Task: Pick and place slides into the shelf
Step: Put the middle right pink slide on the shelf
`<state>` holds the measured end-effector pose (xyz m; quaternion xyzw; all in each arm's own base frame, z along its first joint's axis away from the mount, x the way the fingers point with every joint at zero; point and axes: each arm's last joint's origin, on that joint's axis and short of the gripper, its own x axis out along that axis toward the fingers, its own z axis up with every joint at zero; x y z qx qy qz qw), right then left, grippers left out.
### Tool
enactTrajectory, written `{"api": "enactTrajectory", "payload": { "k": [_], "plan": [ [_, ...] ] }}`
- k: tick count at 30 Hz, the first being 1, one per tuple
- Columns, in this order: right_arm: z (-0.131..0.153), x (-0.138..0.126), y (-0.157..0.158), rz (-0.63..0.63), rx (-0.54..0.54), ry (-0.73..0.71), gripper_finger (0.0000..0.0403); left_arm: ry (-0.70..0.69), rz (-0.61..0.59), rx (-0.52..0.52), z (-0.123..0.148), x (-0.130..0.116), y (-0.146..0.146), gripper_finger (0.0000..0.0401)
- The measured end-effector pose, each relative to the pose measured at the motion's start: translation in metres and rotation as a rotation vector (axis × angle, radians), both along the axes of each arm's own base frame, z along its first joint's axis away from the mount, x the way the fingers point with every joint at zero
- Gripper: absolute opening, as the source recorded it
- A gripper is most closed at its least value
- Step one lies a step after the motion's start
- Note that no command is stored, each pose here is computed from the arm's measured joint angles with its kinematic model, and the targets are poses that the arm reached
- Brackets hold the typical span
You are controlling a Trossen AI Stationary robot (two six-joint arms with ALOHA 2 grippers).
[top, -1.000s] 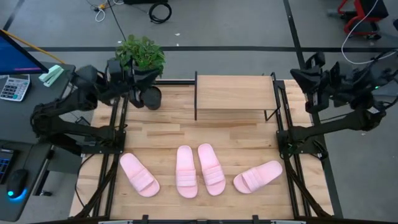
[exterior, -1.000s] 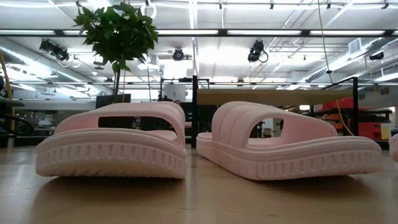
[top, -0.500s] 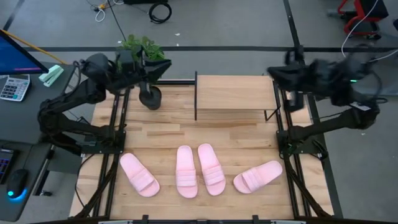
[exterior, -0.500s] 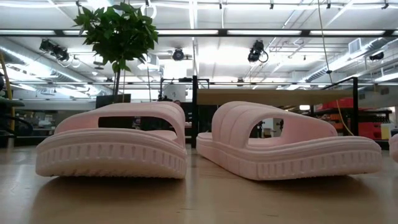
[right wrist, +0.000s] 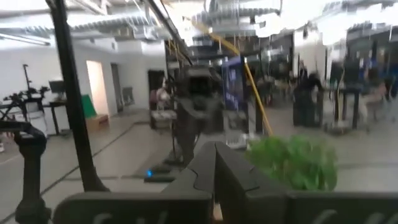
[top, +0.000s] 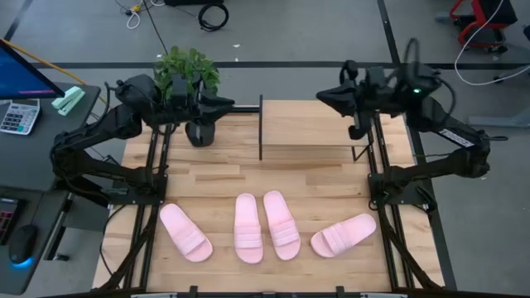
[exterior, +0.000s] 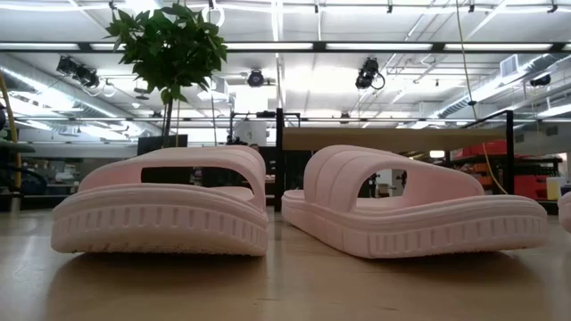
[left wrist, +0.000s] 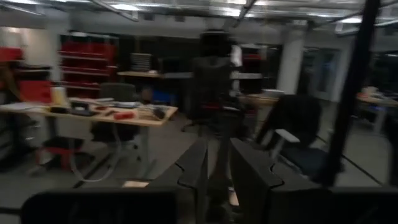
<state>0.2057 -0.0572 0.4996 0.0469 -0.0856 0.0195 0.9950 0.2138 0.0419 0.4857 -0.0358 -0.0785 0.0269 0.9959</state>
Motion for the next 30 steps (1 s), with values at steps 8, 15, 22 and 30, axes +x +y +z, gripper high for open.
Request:
{"api": "enactTrajectory", "payload": {
  "k": [8,15,22,30],
  "plan": [
    [-0.023,0.037,-0.008,0.064,0.034,0.114,0.0014,0.049,-0.108,-0.005,-0.006,0.007,-0.016,0.0098],
    [-0.046,0.059,-0.002,0.124,0.075,0.267,0.0014,0.258,-0.154,-0.063,-0.029,0.018,-0.025,0.0095],
    [-0.070,0.064,0.018,0.208,0.113,0.491,0.0014,0.413,-0.184,-0.107,-0.050,0.033,-0.032,0.0093],
    [-0.083,0.065,0.034,0.262,0.119,0.612,0.0014,0.530,-0.222,-0.114,-0.068,0.049,-0.043,0.0084]
  ]
}}
